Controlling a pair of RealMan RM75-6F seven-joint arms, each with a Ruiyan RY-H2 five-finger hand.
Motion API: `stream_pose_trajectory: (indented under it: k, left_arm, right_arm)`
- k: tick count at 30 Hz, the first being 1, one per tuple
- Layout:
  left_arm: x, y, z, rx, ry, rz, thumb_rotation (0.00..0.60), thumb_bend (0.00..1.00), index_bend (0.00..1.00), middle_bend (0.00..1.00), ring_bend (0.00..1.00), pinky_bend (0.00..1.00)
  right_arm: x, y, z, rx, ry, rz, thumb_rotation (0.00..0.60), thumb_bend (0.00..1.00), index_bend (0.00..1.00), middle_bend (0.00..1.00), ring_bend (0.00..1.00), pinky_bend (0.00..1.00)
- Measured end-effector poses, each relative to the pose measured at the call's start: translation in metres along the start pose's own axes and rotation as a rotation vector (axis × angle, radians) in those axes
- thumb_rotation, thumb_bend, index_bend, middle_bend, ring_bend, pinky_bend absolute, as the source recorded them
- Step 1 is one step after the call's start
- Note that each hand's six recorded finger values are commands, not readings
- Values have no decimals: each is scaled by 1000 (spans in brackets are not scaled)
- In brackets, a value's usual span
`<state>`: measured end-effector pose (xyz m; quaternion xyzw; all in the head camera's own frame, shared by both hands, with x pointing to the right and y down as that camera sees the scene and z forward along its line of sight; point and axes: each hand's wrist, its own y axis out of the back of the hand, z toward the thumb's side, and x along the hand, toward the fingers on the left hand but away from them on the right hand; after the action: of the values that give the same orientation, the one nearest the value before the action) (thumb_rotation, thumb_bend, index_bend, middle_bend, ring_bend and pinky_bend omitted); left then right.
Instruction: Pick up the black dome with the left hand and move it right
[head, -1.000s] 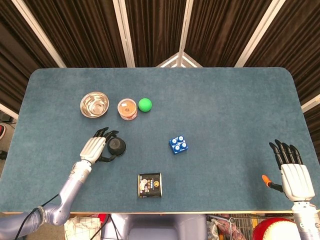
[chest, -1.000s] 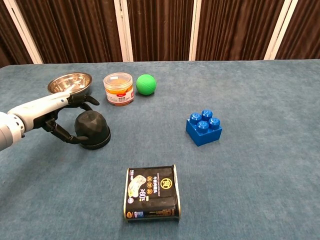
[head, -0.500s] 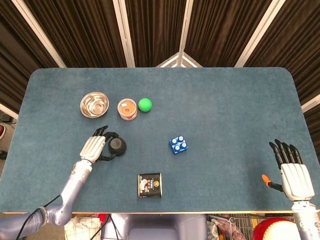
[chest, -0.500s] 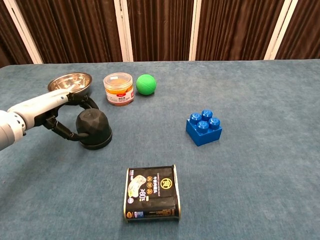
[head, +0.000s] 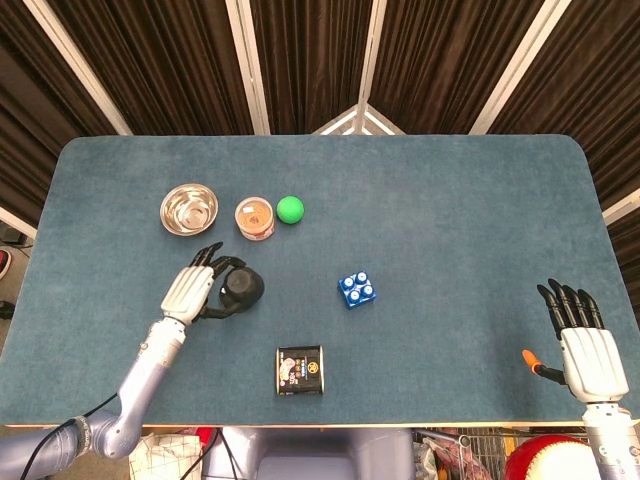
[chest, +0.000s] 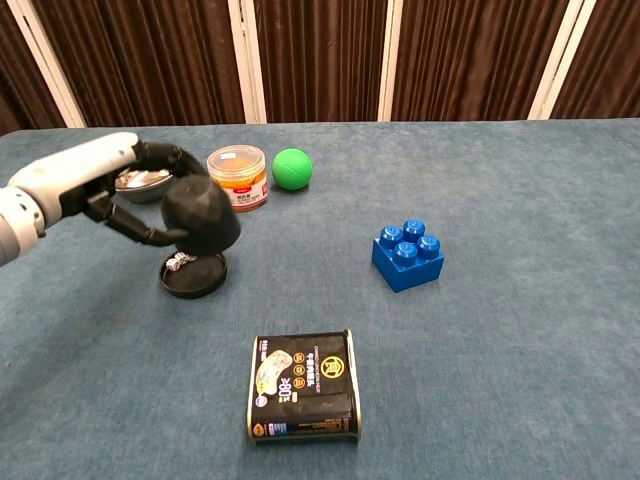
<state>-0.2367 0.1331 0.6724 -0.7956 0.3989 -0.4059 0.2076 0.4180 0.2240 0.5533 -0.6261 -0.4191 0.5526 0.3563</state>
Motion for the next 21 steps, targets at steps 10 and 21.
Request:
stream_pose_trajectory:
  k: [10,21]
  left_arm:
    - [27,-32,23,-2,1,-38,600,484,364,386,0,0]
    - [48,-72,34,-11,20,-84,600,476,359,327,0,0]
  right_arm:
    - [-2,-2,-1,4,0,6,600,233,0,0,2,0]
    - [-3,-2,-1,3,0,4,600,232,0,0,2,0]
